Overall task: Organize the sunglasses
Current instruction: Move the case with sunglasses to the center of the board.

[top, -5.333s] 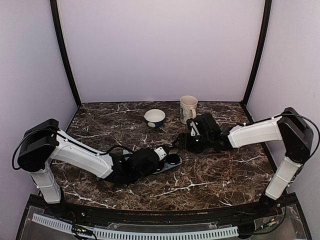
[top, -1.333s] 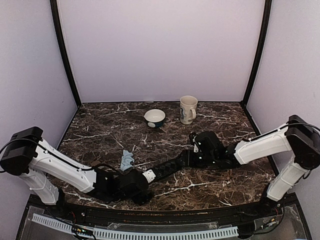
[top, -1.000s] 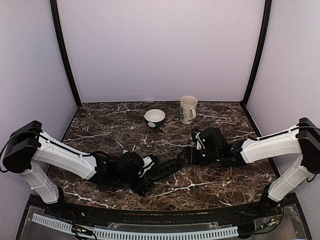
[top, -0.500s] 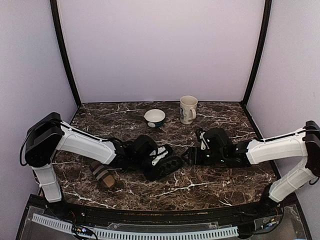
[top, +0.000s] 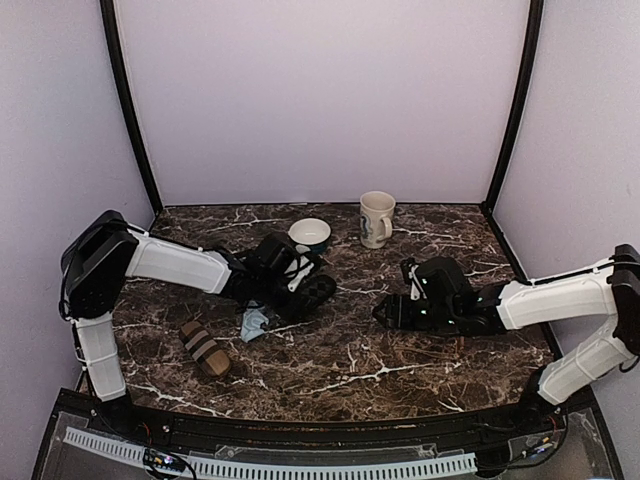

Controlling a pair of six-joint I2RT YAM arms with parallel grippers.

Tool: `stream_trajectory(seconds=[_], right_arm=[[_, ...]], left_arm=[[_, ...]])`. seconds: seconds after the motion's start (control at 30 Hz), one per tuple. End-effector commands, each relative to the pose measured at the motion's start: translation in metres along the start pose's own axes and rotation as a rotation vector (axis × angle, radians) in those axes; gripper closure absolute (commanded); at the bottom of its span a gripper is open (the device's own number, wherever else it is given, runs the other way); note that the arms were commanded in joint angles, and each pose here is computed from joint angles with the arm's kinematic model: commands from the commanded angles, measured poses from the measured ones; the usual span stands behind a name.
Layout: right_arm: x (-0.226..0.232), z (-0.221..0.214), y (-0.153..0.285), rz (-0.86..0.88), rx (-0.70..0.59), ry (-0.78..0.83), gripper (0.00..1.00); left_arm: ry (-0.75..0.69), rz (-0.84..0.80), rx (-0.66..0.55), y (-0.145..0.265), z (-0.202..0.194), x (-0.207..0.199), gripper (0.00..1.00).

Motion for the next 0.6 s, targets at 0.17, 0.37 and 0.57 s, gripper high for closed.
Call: stream_trajectory(seconds=[0.17, 0.37, 0.57], right_arm=[[0.001, 0.004, 0.000, 0.024, -0.017, 0.002, 0.32], [-0.004, 0.009, 0.004, -0.035, -0.035, 0.037, 0.32], [-0.001, 0.014, 0.004, -0.060, -0.042, 0.061, 0.32]], left_arm=[[0.069, 0.107, 0.007, -0.014, 0.007, 0.044, 0.34], [0.119, 0.115, -0.060, 0.012, 0.011, 0.044, 0.11], [0.207, 0.097, -0.136, 0.062, 0.005, 0.038, 0.01]])
Point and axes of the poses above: each gripper's point midway between its finger pads, its own y axis back along the fingers, its own x axis along the line the jaws close on, z = x × y, the point moved 3 cm from there along y, back along the fingers, and after that the axes turned 15 degrees about -y, right-handed, at the moved point
